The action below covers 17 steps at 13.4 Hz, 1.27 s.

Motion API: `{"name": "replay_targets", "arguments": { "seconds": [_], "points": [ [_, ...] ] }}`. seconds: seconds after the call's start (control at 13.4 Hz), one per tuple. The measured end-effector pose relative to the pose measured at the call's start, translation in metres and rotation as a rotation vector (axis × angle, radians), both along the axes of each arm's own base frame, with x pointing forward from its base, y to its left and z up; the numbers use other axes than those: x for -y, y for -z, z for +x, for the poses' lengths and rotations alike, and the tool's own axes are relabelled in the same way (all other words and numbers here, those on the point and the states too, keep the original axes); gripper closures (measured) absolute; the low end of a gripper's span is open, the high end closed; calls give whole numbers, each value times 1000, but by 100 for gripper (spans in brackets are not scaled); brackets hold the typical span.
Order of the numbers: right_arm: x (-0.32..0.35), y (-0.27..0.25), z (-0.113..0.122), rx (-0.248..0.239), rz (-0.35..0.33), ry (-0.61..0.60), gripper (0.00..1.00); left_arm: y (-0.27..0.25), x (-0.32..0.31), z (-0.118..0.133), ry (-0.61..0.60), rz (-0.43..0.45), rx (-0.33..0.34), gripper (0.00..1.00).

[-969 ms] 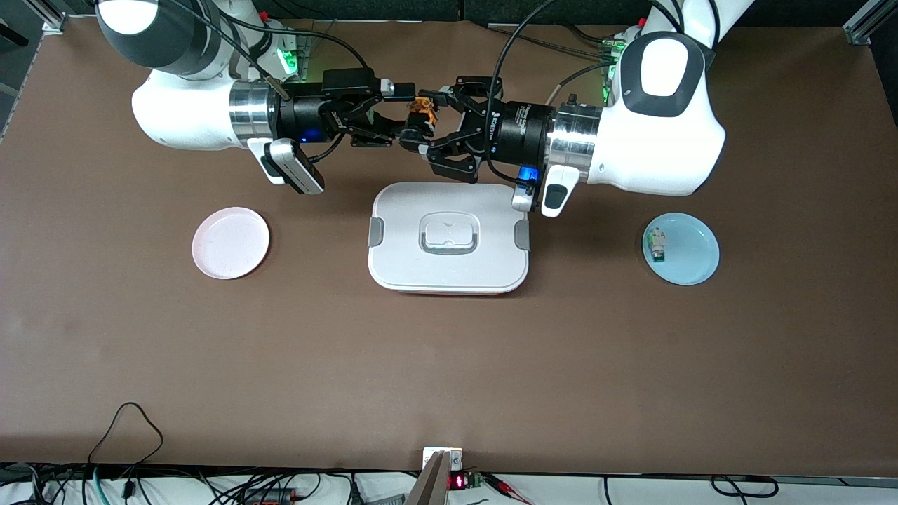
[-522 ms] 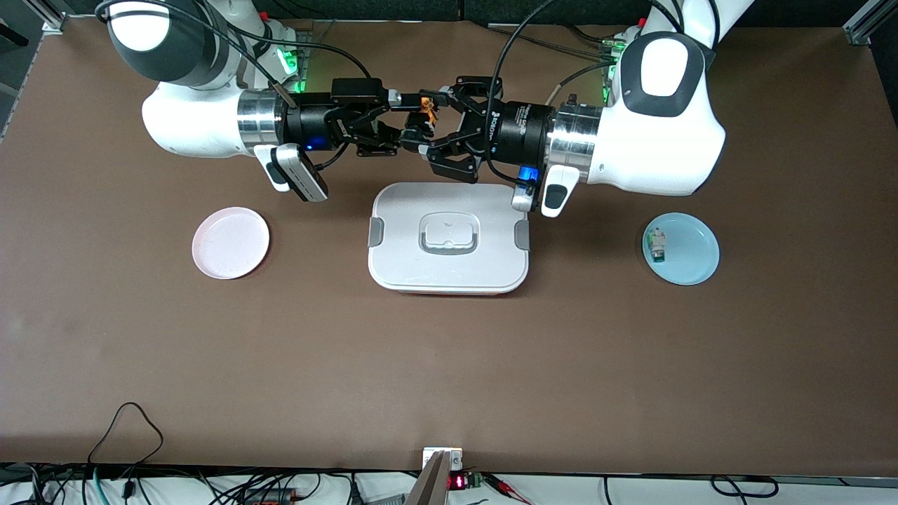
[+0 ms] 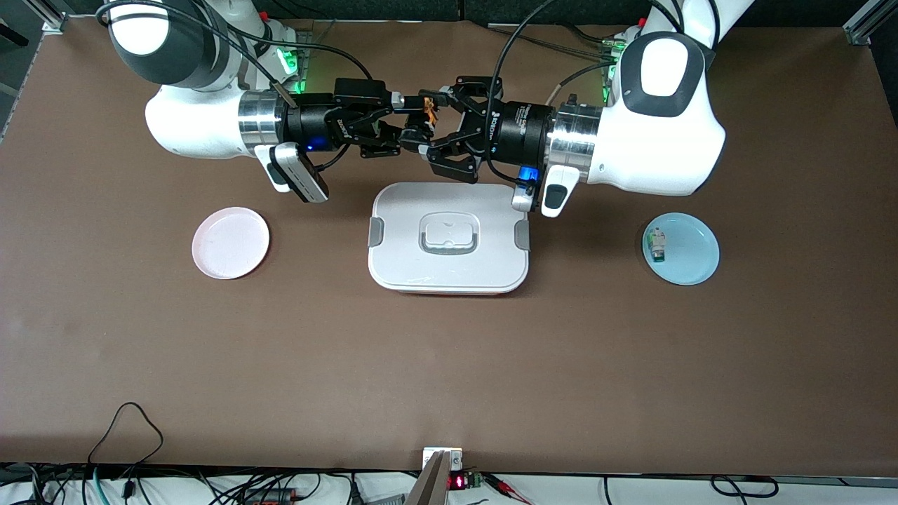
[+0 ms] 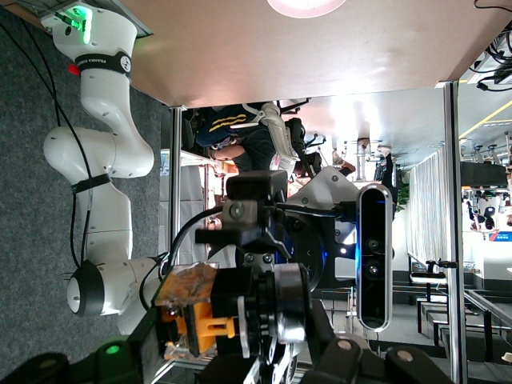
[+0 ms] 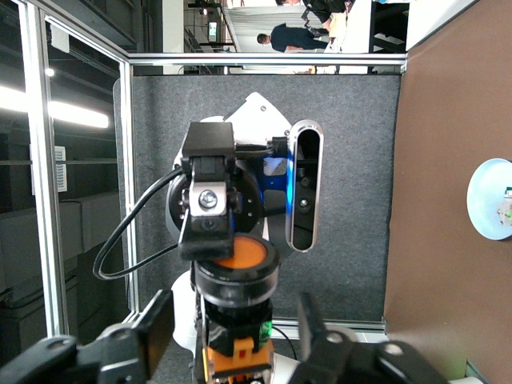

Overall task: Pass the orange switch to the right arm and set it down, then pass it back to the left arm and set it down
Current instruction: 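Close the right gripper on the switch while the left gripper holds it, then pull the switch away with the right gripper while the left gripper withdraws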

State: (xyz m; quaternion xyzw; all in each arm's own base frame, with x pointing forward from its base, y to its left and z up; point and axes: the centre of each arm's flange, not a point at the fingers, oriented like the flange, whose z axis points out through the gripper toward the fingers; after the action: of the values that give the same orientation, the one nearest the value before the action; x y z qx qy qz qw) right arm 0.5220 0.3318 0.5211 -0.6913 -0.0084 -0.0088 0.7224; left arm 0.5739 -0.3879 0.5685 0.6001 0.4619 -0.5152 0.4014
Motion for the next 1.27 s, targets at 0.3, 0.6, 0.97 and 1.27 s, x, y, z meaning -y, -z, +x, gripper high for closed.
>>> {"name": "replay_targets", "arguments": {
  "seconds": [0.3,0.6,0.97,1.27],
  "points": [
    [0,0,0,65,8,10,64,-1,0,1,-1,-4,6,28],
    [0,0,0,69,11,11,64,-2,0,1,-1,-6,9,28],
    [0,0,0,69,11,11,64,-2,0,1,-1,-6,9,28],
    [1,-1,1,88,15,18,64,-3,-3,4,-18,-27,-34,13]
  ]
}}
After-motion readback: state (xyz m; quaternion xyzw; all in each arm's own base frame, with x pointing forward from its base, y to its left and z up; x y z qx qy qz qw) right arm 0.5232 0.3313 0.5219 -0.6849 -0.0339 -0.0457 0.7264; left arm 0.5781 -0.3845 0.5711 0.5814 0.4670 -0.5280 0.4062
